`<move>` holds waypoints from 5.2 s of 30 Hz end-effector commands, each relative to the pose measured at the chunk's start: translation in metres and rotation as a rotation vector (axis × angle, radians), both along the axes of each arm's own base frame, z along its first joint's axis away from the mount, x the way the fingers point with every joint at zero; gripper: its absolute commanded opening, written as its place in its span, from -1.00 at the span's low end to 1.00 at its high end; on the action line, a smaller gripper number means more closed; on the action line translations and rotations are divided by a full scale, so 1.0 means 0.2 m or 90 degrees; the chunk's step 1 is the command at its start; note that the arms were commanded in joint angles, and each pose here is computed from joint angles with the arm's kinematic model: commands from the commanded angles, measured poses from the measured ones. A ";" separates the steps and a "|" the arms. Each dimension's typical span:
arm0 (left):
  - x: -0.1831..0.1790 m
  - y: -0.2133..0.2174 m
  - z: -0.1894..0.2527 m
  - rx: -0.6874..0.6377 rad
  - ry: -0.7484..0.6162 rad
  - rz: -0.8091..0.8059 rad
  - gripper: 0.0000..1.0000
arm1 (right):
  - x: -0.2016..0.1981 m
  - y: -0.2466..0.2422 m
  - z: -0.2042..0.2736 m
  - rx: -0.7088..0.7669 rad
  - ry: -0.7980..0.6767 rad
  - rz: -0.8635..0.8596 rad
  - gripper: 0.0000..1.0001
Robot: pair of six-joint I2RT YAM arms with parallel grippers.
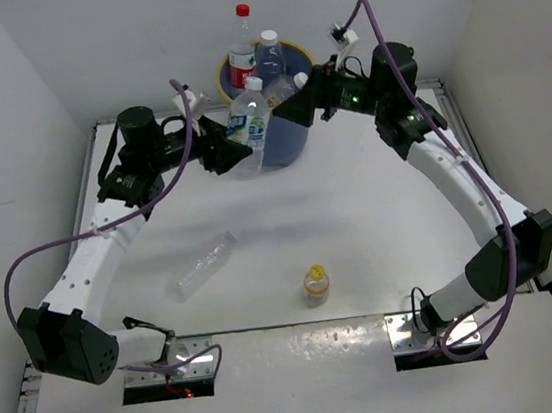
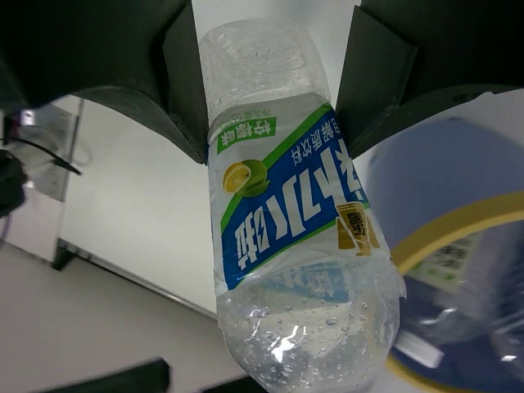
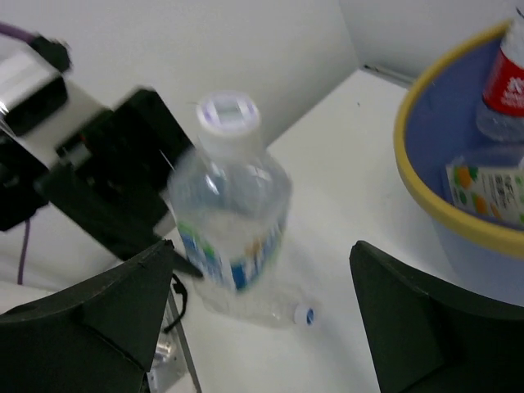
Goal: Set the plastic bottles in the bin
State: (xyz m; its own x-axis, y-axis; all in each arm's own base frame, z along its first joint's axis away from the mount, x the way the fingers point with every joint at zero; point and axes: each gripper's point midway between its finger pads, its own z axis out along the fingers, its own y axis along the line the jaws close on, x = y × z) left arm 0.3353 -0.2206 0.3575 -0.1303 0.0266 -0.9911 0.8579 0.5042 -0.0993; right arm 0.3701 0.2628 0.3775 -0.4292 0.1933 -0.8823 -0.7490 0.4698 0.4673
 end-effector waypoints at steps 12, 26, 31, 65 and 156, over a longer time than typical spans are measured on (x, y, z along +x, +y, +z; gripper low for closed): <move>-0.21 -0.20 0.16 -0.045 -0.022 -0.120 -0.65 | 0.01 0.23 0.21 0.038 -0.050 0.035 0.24; 0.16 0.20 0.27 -0.036 -0.058 0.188 1.00 | 0.44 -0.17 0.57 0.075 -0.180 -0.211 -1.00; 0.18 0.31 0.32 -0.032 -0.080 0.216 1.00 | 0.68 -0.42 0.78 0.067 -0.334 -0.361 -1.00; 0.19 0.48 -0.10 0.073 0.024 0.265 1.00 | 1.11 -0.26 -0.02 -0.134 -0.252 -0.332 -1.00; 0.21 0.27 1.08 -0.097 -0.296 0.244 -1.00 | 0.23 -0.84 -0.08 -0.178 -0.189 -0.341 0.63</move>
